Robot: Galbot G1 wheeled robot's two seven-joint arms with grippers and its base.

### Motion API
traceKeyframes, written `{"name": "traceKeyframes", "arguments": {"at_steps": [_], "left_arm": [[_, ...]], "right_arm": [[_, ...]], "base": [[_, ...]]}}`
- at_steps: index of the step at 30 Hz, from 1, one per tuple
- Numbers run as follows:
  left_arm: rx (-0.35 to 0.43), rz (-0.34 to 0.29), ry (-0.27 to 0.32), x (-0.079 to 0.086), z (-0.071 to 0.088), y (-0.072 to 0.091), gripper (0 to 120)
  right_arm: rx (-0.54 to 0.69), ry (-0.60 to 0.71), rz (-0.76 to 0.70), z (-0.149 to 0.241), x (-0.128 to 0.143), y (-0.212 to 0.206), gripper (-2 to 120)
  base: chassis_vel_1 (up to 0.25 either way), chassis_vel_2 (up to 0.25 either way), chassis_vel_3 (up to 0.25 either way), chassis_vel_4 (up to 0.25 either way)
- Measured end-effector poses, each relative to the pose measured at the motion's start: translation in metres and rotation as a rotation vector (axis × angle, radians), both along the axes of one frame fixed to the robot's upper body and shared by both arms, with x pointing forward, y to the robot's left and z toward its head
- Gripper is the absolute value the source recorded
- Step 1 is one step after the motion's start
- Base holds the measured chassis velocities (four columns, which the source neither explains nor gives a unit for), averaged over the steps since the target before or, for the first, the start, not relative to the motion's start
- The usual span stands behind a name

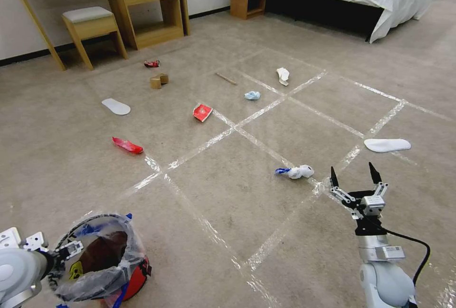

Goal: Pick up the trash bin and place the garbage on the floor into it.

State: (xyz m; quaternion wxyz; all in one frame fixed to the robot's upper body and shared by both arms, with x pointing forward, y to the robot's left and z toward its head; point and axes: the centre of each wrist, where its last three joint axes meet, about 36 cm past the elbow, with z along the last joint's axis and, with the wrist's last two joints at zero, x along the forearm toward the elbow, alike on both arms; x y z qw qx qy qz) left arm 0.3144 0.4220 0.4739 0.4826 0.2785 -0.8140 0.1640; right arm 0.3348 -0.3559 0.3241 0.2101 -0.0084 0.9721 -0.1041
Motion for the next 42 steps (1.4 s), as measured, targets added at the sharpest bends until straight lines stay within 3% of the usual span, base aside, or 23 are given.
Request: {"name": "traceKeyframes", "arguments": {"at_steps": [14, 20, 22, 31, 34, 37, 42], "left_arm": [[-0.007, 0.027, 0.044, 0.001, -0.001, -0.002, 92], [-0.039, 0.032, 0.06, -0.001, 0.004, -0.007, 71], [-0.049, 0.03, 0.065, -0.003, 0.006, -0.009, 57], [-0.073, 0.021, 0.064, -0.003, 0.009, -0.013, 30], [-0.087, 0.023, 0.07, -0.005, 0.005, -0.015, 7], [-0.091, 0.022, 0.07, -0.005, 0.004, -0.016, 0], [-0.099, 0.019, 0.067, -0.005, 0.003, -0.019, 0]], "right_arm": [[0.01, -0.001, -0.002, -0.003, 0.003, 0.002, 100], [0.013, -0.002, -0.003, -0.004, 0.006, 0.003, 100], [0.015, -0.004, -0.002, -0.005, 0.006, 0.004, 100], [0.014, -0.013, -0.004, -0.002, 0.004, 0.003, 100], [0.016, -0.017, -0.004, -0.001, 0.004, 0.004, 100], [0.018, -0.017, -0.003, -0.001, 0.004, 0.005, 100], [0.021, -0.017, -0.001, -0.001, 0.006, 0.007, 100]], "base": [[0.0, 0.0, 0.0, 0.0], [0.0, 0.0, 0.0, 0.0], [0.0, 0.0, 0.0, 0.0], [0.0, 0.0, 0.0, 0.0], [0.0, 0.0, 0.0, 0.0], [0.0, 0.0, 0.0, 0.0], [0.0, 0.0, 0.0, 0.0]]}}
